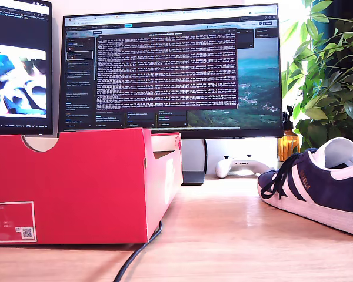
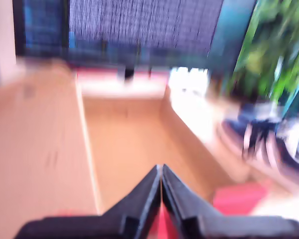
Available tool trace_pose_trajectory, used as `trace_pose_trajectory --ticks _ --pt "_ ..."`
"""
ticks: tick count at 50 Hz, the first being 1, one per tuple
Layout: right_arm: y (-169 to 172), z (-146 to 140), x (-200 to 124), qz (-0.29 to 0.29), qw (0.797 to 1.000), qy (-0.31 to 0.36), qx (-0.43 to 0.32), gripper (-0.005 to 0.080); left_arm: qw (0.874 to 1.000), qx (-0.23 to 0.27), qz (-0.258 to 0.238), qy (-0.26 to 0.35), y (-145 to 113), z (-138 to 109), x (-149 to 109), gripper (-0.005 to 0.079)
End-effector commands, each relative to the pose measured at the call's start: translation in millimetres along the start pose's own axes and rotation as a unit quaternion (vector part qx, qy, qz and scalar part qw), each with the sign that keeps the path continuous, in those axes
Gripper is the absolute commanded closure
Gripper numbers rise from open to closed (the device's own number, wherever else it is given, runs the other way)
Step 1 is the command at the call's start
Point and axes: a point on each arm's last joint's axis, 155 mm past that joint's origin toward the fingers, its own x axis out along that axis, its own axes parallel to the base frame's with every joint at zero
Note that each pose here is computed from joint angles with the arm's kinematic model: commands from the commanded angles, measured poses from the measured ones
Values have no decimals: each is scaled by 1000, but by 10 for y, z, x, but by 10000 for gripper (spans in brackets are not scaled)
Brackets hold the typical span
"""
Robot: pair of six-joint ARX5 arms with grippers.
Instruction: Pack the blue shoes by picking the first shoe and placing it inside the red shoebox, left side, then picking and rotating the second shoe and placing it in the shoebox
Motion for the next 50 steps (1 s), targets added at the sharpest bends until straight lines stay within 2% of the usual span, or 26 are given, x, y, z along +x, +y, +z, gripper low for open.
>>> trace_pose_trajectory --ticks 1,3,6,8,9,15,16,17,19,20,26,35,41,45,50 --pt "-4 2 23 -8 999 15 -37 763 1000 8 3 26 22 -15 38 762" --pt "-18 5 38 -16 998 27 -57 763 999 5 1 34 6 29 44 762" --pt "-39 5 66 -27 997 43 -52 763 998 35 -2 53 -10 70 57 762" --pt "-63 -13 97 -36 997 59 -45 763 997 34 1 71 -8 85 61 761" --pt "-74 -23 110 -40 996 68 -42 763 995 61 3 80 2 88 62 761" --pt "-136 -96 185 -65 989 128 -45 763 981 110 33 158 137 35 57 762" --pt "-136 -93 198 -69 987 137 -41 763 978 106 41 173 170 10 54 762" --pt "-139 -100 209 -71 986 146 -47 763 973 124 45 187 200 -10 49 762" --pt "-139 -100 239 -76 982 164 -49 763 966 125 55 219 255 -78 46 761" --pt "-140 -100 250 -78 980 172 -54 763 960 145 53 235 274 -116 49 762" --pt "-115 -59 362 -82 972 210 -65 763 933 177 42 311 341 -374 79 762" --pt "-6 23 586 -75 962 253 -76 762 884 192 16 425 386 -810 87 761" --pt "35 -53 700 -72 948 300 -78 745 856 211 26 472 466 -968 102 762" --pt "40 -199 757 -73 934 343 -73 718 842 218 28 492 506 -1046 139 762" --pt "15 -422 788 -77 911 400 -69 628 832 218 27 509 541 -1123 202 761"
